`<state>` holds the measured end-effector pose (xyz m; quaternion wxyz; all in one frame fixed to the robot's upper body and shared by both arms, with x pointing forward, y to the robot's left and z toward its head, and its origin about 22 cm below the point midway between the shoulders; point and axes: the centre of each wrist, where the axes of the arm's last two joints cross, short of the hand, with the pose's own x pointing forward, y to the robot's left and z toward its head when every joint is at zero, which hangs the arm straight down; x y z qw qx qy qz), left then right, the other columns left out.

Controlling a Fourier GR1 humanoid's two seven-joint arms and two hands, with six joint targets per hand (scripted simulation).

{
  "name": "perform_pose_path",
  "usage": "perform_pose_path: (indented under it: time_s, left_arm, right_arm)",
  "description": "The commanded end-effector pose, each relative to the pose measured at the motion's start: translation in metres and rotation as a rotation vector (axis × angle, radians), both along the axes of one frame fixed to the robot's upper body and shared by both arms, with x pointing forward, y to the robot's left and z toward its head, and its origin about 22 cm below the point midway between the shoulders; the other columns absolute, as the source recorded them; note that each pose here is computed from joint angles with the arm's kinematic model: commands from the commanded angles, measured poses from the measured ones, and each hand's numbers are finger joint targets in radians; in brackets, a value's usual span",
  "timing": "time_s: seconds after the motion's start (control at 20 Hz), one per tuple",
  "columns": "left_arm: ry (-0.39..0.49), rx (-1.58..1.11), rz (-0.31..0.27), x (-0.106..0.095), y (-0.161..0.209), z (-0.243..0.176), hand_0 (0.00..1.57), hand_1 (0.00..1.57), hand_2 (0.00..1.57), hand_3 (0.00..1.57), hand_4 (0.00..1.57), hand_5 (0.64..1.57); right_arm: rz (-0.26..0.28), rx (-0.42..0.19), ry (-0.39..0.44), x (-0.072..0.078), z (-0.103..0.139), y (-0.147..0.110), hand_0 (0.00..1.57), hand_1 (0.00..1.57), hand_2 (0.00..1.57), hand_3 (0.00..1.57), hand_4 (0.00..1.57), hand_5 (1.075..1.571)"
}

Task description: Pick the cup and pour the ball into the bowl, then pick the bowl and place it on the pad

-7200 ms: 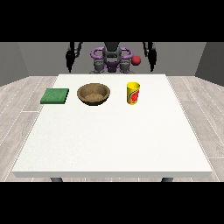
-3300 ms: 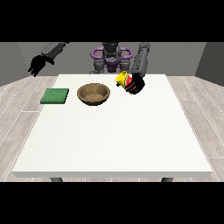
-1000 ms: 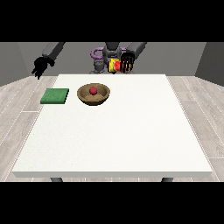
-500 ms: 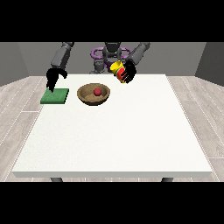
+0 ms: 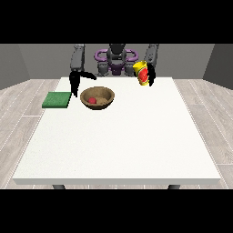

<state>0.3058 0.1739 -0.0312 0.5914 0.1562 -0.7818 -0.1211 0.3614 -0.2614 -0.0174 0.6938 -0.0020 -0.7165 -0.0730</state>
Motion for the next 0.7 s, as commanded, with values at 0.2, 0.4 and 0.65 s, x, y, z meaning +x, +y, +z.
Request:
perform_pose_path:
  time_s: [0.2, 0.4, 0.65]
  left_arm:
    - [-0.006, -0.023, -0.032, 0.012, 0.056, 0.017, 0.00, 0.00, 0.00, 0.00, 0.93, 1.454]
    - [0.002, -0.036, 0.004, 0.002, 0.072, -0.002, 0.00, 0.00, 0.00, 0.00, 0.92, 1.450]
    - [-0.080, -0.039, -0.047, 0.010, 0.034, 0.038, 0.00, 0.00, 0.00, 0.00, 0.91, 1.445]
  right_arm:
    - [-0.020, -0.019, 0.053, 0.005, 0.001, 0.004, 0.00, 0.00, 0.00, 0.00, 0.00, 1.563]
    - [-0.031, -0.065, 0.072, -0.004, -0.012, 0.019, 0.00, 0.00, 0.00, 0.00, 0.00, 1.563]
    - [-0.106, -0.010, 0.015, -0.034, -0.060, -0.005, 0.00, 0.00, 0.00, 0.00, 0.00, 1.563]
